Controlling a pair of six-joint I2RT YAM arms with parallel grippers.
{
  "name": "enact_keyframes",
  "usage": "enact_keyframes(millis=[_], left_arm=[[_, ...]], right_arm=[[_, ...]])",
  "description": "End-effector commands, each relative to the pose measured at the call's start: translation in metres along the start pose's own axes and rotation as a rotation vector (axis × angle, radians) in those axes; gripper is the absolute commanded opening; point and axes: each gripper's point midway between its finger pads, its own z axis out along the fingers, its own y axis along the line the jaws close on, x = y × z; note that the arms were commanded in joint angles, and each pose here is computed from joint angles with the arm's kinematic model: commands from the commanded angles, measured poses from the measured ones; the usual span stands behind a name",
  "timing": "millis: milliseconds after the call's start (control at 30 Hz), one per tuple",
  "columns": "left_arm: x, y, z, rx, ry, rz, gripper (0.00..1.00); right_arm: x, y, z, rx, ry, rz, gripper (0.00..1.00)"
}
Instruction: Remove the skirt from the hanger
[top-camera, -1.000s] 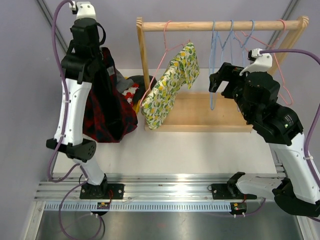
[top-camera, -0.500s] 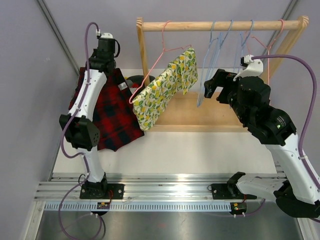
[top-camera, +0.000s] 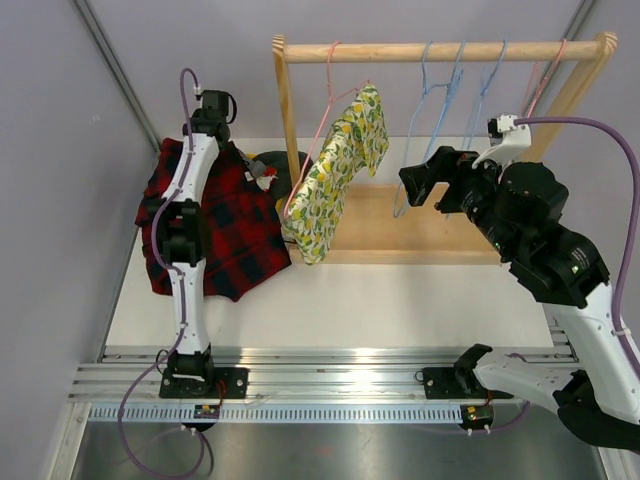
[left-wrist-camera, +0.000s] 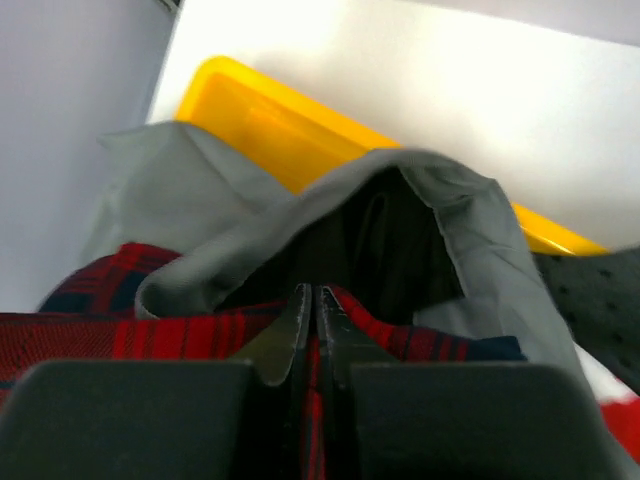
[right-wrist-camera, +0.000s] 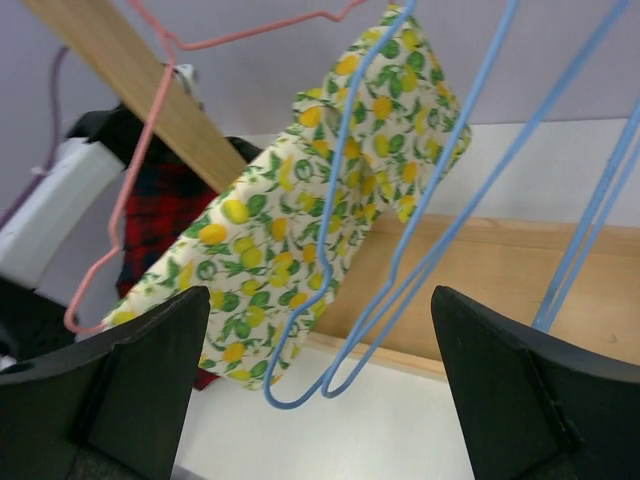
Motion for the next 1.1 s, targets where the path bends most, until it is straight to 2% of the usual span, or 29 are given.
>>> enact_keyframes(millis=[0, 67, 100, 133, 200, 233, 300, 333, 467, 667, 867, 1067], left_arm=[[0.01, 0.005, 0.025, 0.054, 0.044, -0.087, 0.22], [0.01, 0.006, 0.02, 0.064, 0.051, -0.109, 0.39], [0.003, 0.008, 0.004, 0.075, 0.04, -0.12, 0.56], [-0.001, 0.005, -0.008, 0.079, 0.027, -0.117, 0.69], [-0.016, 0.004, -0.036, 0.069, -0.028, -0.104, 0.85], [-0.024, 0.002, -0.07, 0.067, -0.075, -0.073, 0.99], [-0.037, -0.005, -0.101, 0.083, -0.151, -0.061, 0.99], [-0.04, -0.008, -0.129, 0.087, -0.189, -0.05, 0.99], [-0.043, -0.008, -0.181, 0.115, -0.23, -0.084, 0.99], [-0.032, -0.004, -0.254, 0.123, -0.309, -0.05, 0.99], [0.018, 0.008, -0.312, 0.193, -0.322, -0.057, 0.99], [0.057, 0.017, -0.343, 0.281, -0.331, -0.105, 0.99]], right_arm=[[-0.03, 0.042, -0.019, -0.243, -0.085, -0.019, 0.99], [-0.037, 0.059, -0.028, -0.336, -0.094, -0.039, 0.99], [-0.04, 0.066, -0.03, -0.374, -0.096, -0.048, 0.99], [-0.041, 0.073, -0.031, -0.412, -0.091, -0.068, 0.99], [-0.047, 0.085, -0.028, -0.452, -0.087, -0.082, 0.99], [-0.049, 0.088, -0.027, -0.462, -0.085, -0.091, 0.99], [-0.053, 0.094, -0.022, -0.476, -0.08, -0.096, 0.98], [-0.058, 0.1, -0.015, -0.478, -0.082, -0.094, 0.98], [-0.068, 0.111, 0.009, -0.467, -0.082, -0.092, 0.97], [-0.076, 0.124, 0.047, -0.434, -0.074, -0.045, 0.96], [-0.059, 0.123, 0.082, -0.356, -0.033, -0.013, 0.95], [-0.033, 0.119, 0.106, -0.308, 0.021, 0.005, 0.93]])
